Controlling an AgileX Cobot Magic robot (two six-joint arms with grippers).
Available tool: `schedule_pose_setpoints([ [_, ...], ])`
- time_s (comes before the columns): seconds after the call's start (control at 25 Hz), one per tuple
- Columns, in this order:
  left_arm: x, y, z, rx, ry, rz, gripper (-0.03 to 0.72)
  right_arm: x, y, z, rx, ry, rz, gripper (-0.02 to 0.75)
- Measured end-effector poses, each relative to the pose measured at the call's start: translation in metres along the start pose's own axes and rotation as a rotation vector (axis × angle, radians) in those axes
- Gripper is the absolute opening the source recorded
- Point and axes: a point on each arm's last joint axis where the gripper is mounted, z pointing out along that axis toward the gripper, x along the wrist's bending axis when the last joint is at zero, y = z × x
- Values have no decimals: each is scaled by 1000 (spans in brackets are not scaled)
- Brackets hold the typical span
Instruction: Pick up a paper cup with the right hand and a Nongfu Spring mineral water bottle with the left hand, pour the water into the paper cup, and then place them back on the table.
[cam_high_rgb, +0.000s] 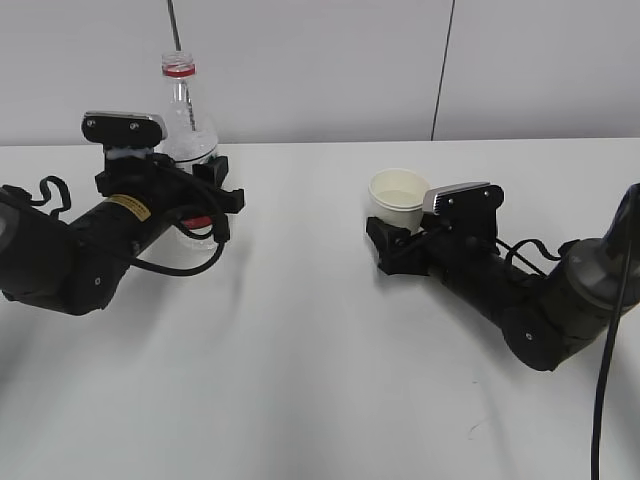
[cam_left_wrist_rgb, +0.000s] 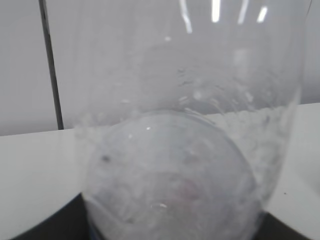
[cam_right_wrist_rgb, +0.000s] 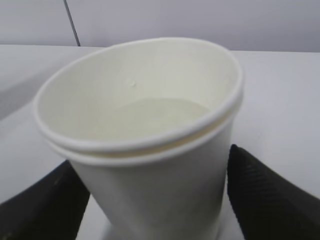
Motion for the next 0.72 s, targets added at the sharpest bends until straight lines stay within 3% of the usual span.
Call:
schedule_pose_setpoints([
  [0.72, 0, 0, 0, 0, -2, 1, 326, 6, 1, -33, 46, -4, 17, 629],
])
